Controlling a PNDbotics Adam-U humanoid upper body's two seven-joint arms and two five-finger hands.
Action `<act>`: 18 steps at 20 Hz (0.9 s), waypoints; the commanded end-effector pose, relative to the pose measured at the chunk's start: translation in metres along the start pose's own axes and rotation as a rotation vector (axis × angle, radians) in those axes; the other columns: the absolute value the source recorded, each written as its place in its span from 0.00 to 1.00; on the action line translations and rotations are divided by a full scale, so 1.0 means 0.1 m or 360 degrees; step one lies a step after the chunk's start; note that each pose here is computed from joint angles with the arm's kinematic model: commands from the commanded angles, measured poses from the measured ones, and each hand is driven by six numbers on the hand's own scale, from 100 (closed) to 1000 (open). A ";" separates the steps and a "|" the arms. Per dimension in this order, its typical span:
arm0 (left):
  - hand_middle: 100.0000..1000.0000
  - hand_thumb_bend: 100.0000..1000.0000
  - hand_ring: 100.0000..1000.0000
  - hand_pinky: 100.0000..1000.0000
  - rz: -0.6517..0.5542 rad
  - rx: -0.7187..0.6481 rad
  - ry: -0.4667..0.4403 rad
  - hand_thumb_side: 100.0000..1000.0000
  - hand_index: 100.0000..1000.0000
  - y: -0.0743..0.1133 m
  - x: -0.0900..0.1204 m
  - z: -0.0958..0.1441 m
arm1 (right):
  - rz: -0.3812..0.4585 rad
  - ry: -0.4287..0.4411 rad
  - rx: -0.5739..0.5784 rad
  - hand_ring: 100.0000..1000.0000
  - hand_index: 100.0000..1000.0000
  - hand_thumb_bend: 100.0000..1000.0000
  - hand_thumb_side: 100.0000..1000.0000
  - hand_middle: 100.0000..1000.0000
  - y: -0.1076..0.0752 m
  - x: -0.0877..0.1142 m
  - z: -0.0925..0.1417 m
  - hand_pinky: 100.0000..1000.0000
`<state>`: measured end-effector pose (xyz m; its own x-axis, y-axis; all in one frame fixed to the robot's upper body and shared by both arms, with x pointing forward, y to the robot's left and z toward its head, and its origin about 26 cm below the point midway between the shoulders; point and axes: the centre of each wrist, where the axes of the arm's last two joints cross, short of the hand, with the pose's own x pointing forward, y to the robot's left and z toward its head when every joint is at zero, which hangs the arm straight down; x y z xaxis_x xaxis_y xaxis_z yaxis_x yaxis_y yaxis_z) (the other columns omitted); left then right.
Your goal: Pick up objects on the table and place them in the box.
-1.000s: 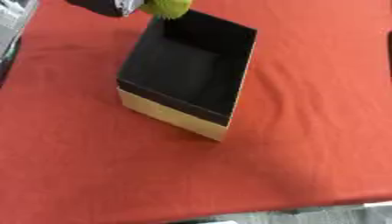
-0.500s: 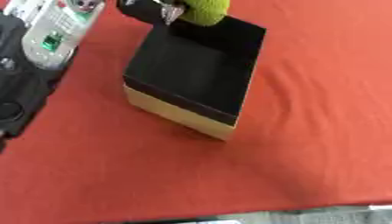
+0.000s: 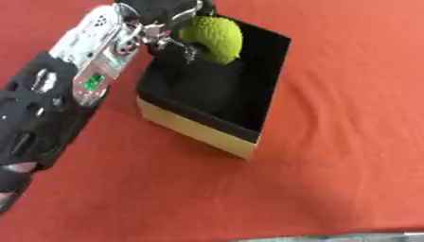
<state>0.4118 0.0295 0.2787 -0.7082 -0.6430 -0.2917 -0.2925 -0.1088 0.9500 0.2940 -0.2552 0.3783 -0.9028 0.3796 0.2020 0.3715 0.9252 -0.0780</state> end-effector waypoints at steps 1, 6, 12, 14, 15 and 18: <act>0.46 0.02 0.52 0.66 -0.0076 -0.0020 -0.0038 0.00 0.56 -0.01 0.05 -0.04 | 0.0012 -0.0048 -0.0015 0.78 0.88 0.00 1.00 0.75 -0.05 0.06 -0.05 0.79; 0.66 0.24 0.70 0.77 -0.0114 -0.0100 -0.0113 0.16 0.80 -0.12 0.06 -0.07 | 0.0007 -0.0040 -0.0016 0.78 0.88 0.00 1.00 0.76 -0.04 0.06 -0.04 0.79; 0.79 0.37 0.80 0.86 -0.0144 -0.0075 -0.0130 0.34 0.93 -0.09 0.02 -0.04 | 0.0010 -0.0030 -0.0016 0.78 0.88 0.00 1.00 0.76 -0.04 0.05 -0.03 0.79; 0.78 0.36 0.80 0.86 -0.0139 -0.0030 -0.0116 0.37 0.92 -0.04 0.01 -0.03 | 0.0012 -0.0028 -0.0014 0.78 0.88 0.00 1.00 0.76 -0.05 0.05 -0.03 0.79; 0.78 0.34 0.79 0.85 -0.0131 0.0003 -0.0108 0.37 0.92 -0.01 0.00 -0.02 | 0.0013 -0.0027 -0.0014 0.78 0.88 0.00 1.00 0.76 -0.05 0.05 -0.03 0.79; 0.76 0.30 0.78 0.84 -0.0100 0.0127 -0.0081 0.38 0.91 0.15 -0.03 0.04 | 0.0018 -0.0023 -0.0014 0.78 0.88 0.00 1.00 0.76 -0.05 0.04 -0.02 0.79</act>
<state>0.4120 0.0302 0.2733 -0.7294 -0.5915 -0.3436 -0.3363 -0.1273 0.9331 0.2949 -0.2563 0.3751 -0.8989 0.3808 0.2168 0.3738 0.9245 -0.0741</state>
